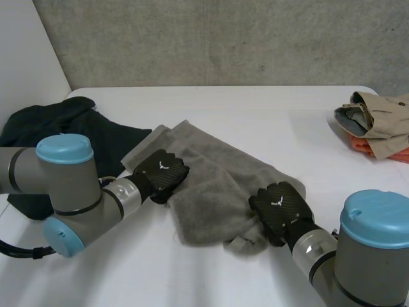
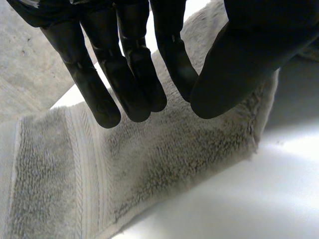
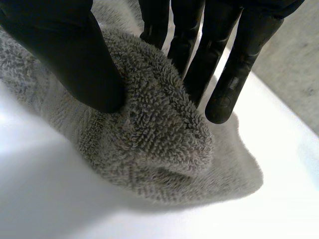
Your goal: Fold the laundry.
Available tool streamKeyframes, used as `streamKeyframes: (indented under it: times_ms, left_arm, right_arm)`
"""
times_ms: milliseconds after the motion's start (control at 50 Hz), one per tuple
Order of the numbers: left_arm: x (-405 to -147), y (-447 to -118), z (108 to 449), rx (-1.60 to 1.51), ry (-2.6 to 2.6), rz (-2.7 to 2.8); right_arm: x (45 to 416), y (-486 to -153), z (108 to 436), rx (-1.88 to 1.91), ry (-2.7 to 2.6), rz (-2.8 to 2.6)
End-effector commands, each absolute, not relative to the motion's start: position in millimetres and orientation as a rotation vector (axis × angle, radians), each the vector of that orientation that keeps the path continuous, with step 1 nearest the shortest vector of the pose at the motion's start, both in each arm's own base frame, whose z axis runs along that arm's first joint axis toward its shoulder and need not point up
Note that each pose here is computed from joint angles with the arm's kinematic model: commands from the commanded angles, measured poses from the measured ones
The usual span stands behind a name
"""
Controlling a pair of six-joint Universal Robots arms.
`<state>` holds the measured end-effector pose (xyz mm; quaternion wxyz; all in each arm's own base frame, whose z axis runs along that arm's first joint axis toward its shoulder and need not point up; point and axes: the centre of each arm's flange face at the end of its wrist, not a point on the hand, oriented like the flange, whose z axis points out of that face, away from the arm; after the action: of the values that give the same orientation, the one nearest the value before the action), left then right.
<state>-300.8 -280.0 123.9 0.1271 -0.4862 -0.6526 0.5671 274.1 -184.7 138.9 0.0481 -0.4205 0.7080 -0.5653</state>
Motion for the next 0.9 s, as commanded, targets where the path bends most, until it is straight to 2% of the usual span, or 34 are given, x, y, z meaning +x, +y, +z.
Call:
streamKeyframes:
  times_ms: [20,100,180,260,340,380,400,460,480,520,620,720,900]
  left_arm:
    - [-299,-272,175,-1.294,-1.898,1.787]
    - [-296,-254,218,-1.143,-1.862,1.876]
    - [-293,-228,261,-1.035,-1.774,1.965]
    - [-288,-211,271,-0.998,-1.744,1.978]
    - [-287,-210,260,-1.002,-1.775,1.946]
    - [-289,-213,250,-1.008,-1.803,1.919]
    - [-291,-217,233,-1.023,-1.855,1.864]
    - [-290,-227,210,-1.023,-1.934,1.804]
    - [-290,-233,193,-1.018,-1.987,1.755]
    - [-289,-235,183,-1.019,-2.018,1.726]
    - [-288,-246,158,-0.957,-2.081,1.66]
    - [-292,-253,157,-0.728,-2.081,1.667]
    - [-297,-250,147,-0.409,-2.169,1.62]
  right_arm:
    - [264,-199,180,-1.284,2.096,-1.906]
    - [240,-224,205,-1.324,2.152,-2.013]
    - [233,-239,228,-1.392,2.125,-2.034]
    - [234,-250,252,-1.404,2.058,-2.032]
    - [230,-261,266,-1.397,2.06,-2.017]
    - [230,-265,262,-1.4,2.082,-1.973]
    - [233,-268,255,-1.406,2.098,-1.925]
    - [236,-270,248,-1.408,2.108,-1.88]
    - [237,-271,248,-1.391,2.107,-1.884]
    - [240,-269,253,-1.374,2.089,-1.898]
    - [264,-243,300,-1.275,1.896,-2.01]
    - [272,-226,341,-1.12,1.773,-2.071]
    - [290,-196,372,-1.059,1.626,-2.094]
